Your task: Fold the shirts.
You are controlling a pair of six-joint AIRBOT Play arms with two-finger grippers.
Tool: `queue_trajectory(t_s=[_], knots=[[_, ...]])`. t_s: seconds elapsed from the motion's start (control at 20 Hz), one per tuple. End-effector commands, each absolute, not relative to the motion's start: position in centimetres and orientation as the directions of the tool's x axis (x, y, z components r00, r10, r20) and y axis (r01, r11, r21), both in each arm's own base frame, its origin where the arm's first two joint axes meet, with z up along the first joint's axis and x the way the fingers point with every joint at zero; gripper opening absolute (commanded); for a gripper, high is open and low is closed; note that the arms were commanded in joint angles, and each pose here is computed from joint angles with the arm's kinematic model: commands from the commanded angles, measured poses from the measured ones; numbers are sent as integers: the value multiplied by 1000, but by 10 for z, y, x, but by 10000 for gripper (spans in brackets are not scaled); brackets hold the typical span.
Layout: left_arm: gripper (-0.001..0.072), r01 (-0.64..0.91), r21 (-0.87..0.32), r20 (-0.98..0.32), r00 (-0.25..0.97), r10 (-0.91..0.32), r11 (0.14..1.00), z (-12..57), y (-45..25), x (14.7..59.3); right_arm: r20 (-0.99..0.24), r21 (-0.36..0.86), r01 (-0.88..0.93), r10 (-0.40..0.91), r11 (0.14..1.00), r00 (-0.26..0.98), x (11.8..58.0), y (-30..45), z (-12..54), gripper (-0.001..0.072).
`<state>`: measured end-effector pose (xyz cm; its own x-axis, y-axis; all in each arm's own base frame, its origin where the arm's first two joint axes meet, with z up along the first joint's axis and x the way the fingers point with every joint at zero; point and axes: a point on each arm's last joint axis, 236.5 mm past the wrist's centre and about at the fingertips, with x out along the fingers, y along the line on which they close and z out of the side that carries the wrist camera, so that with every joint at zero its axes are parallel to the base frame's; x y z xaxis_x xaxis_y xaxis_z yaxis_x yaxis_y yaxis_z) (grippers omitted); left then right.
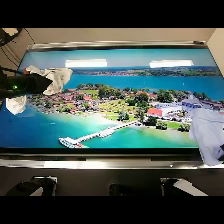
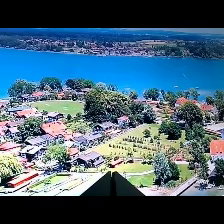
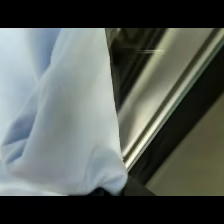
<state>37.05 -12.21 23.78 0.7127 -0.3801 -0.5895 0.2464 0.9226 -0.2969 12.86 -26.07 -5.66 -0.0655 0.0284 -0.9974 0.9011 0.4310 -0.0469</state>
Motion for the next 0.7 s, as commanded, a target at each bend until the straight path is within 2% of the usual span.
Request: queue_trajectory(t_s=[0.0, 0.2, 0.25, 0.3, 0.35, 0.4, 0.5, 0.55, 0.65], knots=[[29, 247, -297, -589, 713, -380, 923, 238, -122, 371, -991, -130, 882, -32, 452, -130, 114, -277, -61, 54], [29, 247, -297, -579, 722, -380, 922, 240, -122, 373, -993, -114, 886, -83, 449, -86, 125, -290, -63, 56], [29, 247, -297, -571, 728, -379, 922, 242, -122, 374, -994, -105, 890, -79, 444, -79, 127, -289, -64, 79], [30, 248, -297, -563, 735, -379, 922, 244, -122, 376, -995, -96, 894, -76, 438, -70, 129, -289, -63, 324], [29, 248, -297, -550, 745, -378, 922, 247, -122, 378, -996, -89, 894, -67, 439, -66, 130, -287, -61, 614], [29, 249, -298, -534, 757, -377, 922, 251, -121, 381, -995, -97, 887, -68, 452, -74, 130, -289, -52, 706], [28, 258, -295, -487, 788, -377, 920, 269, -121, 385, -987, -133, 878, -138, 460, -77, 134, -314, -12, 709], [27, 272, -271, -459, 807, -372, 924, 283, -119, 387, -977, -126, 881, -210, 456, -31, 147, -333, 20, 707], [25, 241, -163, -424, 859, -289, 957, 310, -99, 397, -888, -71, 871, -428, 487, 167, 200, -371, 117, 694]])
